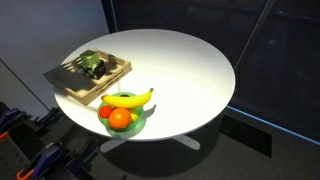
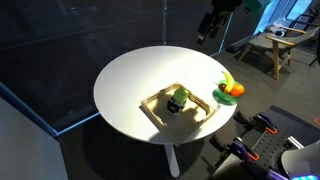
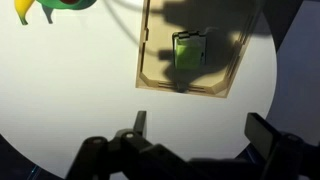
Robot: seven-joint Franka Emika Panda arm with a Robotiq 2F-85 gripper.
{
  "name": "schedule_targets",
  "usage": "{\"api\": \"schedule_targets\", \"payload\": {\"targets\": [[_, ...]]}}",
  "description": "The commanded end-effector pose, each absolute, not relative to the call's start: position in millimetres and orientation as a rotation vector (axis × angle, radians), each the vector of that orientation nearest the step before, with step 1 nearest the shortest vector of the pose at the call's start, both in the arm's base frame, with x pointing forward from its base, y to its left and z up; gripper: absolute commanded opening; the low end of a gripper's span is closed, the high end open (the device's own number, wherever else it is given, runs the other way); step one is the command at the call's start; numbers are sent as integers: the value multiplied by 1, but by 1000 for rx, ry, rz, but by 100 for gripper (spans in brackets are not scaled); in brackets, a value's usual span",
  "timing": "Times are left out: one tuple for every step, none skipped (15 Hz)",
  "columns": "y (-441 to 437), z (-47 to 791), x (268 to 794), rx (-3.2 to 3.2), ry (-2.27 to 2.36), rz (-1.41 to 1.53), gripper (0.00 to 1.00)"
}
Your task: Remove the light green toy block from the box
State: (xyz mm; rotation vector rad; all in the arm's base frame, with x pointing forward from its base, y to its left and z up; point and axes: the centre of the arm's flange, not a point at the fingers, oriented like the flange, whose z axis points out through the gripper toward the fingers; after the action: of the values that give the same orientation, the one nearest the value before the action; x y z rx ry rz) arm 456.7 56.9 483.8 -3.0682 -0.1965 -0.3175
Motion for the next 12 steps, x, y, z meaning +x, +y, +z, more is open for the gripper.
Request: {"api": "schedule_targets", "payload": {"targets": [[57, 484, 457, -3068, -197, -319, 100], [57, 485, 457, -3068, -197, -321, 100], [57, 485, 457, -3068, -197, -321, 100], [57, 485, 457, -3068, -197, -321, 100], [57, 485, 457, -3068, -197, -322, 100], [57, 485, 457, -3068, -197, -321, 100], [57, 485, 457, -3068, -196, -321, 100], [57, 484, 460, -3070, -190, -317, 100], [58, 483, 463, -3070, -188, -302, 100], [59, 481, 465, -3073, -184, -287, 100], [60, 479, 467, -3076, -186, -276, 100], [62, 476, 471, -3078, -185, -261, 100]]}}
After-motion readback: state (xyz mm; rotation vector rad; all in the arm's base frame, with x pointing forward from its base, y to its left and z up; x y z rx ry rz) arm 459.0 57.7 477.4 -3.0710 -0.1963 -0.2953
